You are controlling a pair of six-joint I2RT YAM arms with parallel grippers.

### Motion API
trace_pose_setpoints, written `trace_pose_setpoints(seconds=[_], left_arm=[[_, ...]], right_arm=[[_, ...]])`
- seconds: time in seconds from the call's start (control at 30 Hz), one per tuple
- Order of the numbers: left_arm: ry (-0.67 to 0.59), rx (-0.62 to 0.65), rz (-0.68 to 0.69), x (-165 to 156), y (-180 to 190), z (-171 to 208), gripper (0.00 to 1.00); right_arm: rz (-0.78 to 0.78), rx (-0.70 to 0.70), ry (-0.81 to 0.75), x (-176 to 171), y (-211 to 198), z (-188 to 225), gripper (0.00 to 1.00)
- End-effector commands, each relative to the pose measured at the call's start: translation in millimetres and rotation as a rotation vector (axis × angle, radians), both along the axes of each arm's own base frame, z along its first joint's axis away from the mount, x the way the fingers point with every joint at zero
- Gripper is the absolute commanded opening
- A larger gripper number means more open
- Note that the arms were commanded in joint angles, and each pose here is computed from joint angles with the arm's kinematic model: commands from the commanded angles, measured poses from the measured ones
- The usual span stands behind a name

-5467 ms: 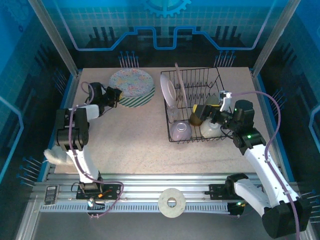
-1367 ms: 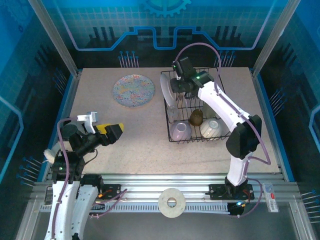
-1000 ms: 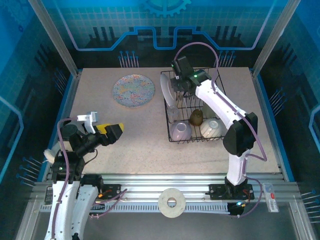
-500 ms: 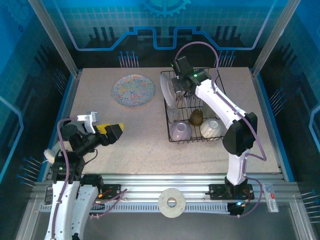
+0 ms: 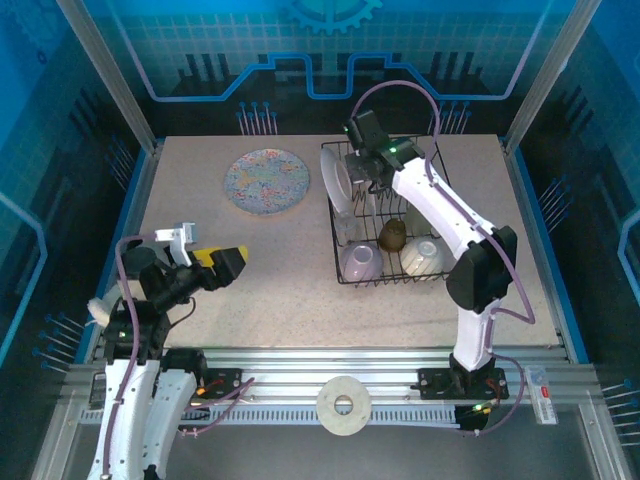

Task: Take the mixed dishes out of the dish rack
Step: Pick up the plate from the dish rack.

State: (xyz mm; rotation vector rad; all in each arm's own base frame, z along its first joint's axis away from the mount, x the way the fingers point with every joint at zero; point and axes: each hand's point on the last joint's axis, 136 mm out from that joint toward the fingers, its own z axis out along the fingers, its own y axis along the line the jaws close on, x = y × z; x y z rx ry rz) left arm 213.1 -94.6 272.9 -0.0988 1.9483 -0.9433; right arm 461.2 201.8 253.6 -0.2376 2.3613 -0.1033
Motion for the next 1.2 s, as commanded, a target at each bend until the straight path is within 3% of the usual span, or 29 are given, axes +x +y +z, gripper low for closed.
trace_pose_setpoints(seconds=[0.0, 0.47, 0.7, 0.97, 1.17], left_arm=[[0.002, 0.019, -0.021, -1, -2, -6, 0.99], [0.009, 0.021, -0.014, 1, -1, -8, 0.99], [0.016, 0.020, -0.015, 2, -1, -9, 0.99], [0.024, 0.020, -0.010, 3, 0, -10, 0.99], [0.038, 0.014, -0.008, 5, 0, -12, 0.99]], right_arm=[[0.004, 0.093, -0.147, -7, 2, 63, 0.00], [-0.002, 0.187, -0.302, -45, -22, 114, 0.00], [0.021, 0.361, -0.405, -85, -42, 134, 0.00], [0.034, 0.561, -0.385, -110, -67, 125, 0.00], [0.113, 0.831, -0.332, -118, -67, 108, 0.00]])
